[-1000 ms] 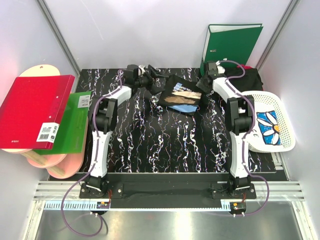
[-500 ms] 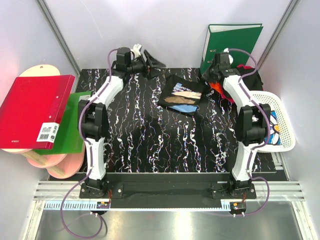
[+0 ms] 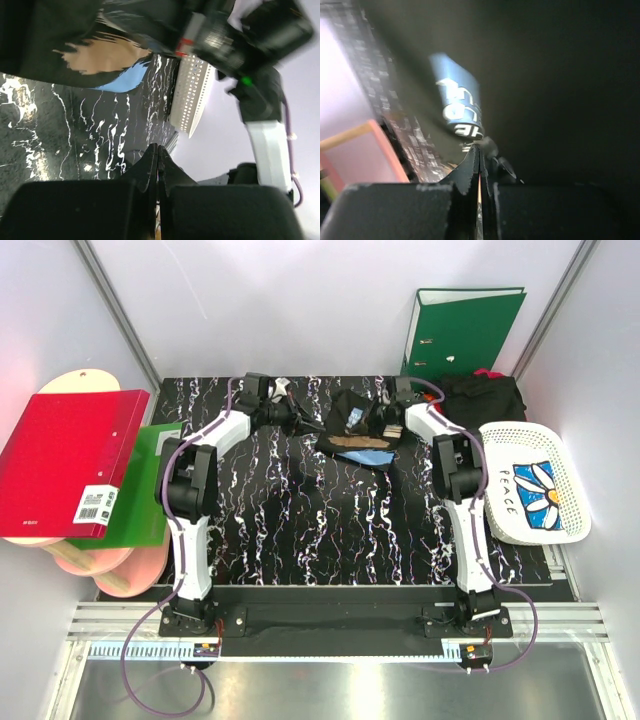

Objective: Fold and stack the t-shirts
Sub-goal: Smooth out wrinkles on the folded tshirt, then put the neatly folded tshirt into the corner of the board with the right arm

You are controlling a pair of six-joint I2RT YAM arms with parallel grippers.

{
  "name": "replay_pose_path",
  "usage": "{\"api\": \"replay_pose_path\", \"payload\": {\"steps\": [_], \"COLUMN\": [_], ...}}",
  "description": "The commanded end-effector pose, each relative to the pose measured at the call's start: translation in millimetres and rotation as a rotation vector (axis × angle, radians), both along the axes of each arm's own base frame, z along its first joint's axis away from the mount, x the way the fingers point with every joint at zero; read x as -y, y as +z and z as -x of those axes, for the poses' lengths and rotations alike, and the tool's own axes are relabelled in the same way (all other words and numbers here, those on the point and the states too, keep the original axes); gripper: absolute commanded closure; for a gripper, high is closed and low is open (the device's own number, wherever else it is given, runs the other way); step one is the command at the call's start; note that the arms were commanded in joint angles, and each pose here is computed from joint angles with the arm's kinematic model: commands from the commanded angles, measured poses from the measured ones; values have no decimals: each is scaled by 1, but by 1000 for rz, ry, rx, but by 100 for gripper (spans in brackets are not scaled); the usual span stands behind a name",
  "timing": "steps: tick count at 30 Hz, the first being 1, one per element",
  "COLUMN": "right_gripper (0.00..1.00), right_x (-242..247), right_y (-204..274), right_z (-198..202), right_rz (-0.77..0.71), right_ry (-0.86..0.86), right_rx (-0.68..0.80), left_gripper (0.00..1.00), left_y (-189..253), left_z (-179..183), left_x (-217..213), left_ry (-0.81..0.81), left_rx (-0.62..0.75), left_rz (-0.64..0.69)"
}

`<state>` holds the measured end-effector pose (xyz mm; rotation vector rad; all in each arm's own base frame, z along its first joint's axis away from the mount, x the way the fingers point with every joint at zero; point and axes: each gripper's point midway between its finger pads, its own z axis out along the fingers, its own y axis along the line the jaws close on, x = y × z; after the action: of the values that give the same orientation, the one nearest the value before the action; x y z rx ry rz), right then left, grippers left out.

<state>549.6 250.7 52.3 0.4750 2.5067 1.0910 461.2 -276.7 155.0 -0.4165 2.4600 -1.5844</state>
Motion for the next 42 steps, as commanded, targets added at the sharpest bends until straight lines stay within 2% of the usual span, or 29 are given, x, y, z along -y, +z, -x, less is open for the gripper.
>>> {"api": "replay_pose_path", "payload": {"steps": [1, 5, 6, 8, 9, 10, 11, 12, 13, 14, 16, 17, 18, 19, 20, 21, 24, 29, 34, 35, 42], "right_gripper": [100, 100, 100, 93, 81, 69, 52, 17, 6, 1, 0, 1, 0, 0, 0, 0, 0, 0, 0, 0, 0], "right_x": [-4, 0, 2, 10, 13, 18, 25, 33, 41, 62, 86, 99, 127, 137, 141, 166, 173, 171, 156, 136, 109], "right_y": [-12, 12, 49, 90, 131, 148, 158, 185, 191, 181, 188, 160, 165, 156, 126, 128, 89, 40, 15, 13, -19], "right_z": [4, 1, -3, -10, -8, -8, -6, 0, 2, 4, 15, 25, 28, 34, 47, 52, 78, 102, 95, 97, 91], "right_rz": [-45, 3, 11, 57, 64, 88, 115, 124, 133, 132, 77, 57, 46, 34, 16, 1, 9, 49, 81, 86, 137], "right_ry": [7, 40, 41, 43, 40, 31, 29, 11, -9, -54, -101, -144, -215, -245, -283, -350, -382, -389, -359, -321, -321], "right_rx": [-110, -18, 67, 196, 283, 329, 359, 409, 416, 369, 328, 235, 231, 215, 149, 150, 59, -50, -82, -85, -134], "left_gripper": [98, 77, 47, 15, 1, 1, 1, 1, 1, 1, 1, 1, 1, 1, 1, 1, 1, 1, 1, 1, 1], "left_y": [47, 48, 51, 46, 47, 46, 45, 46, 45, 42, 41, 37, 35, 32, 28, 26, 20, 15, 10, 10, 15], "left_z": [10, 12, 13, 13, 13, 14, 14, 16, 16, 19, 22, 25, 27, 30, 33, 35, 41, 46, 49, 49, 47], "left_x": [0, -3, -2, -5, -5, -5, -5, -5, -6, -7, -10, -11, -12, -13, -14, -15, -18, -18, -21, -23, -29], "left_ry": [-36, -33, -33, -26, -28, -32, -38, -40, -35, -43, -47, -58, -64, -72, -83, -87, -106, -137, -158, -158, -148], "left_rx": [132, 146, 160, 163, 167, 169, 175, 179, 183, 193, 205, 208, 206, 200, 196, 194, 190, 180, 162, 163, 171], "left_rz": [17, -3, -9, -30, -32, -31, -35, -42, -55, -69, -88, -102, -110, -118, -128, -134, -152, -153, -150, -153, -148]}}
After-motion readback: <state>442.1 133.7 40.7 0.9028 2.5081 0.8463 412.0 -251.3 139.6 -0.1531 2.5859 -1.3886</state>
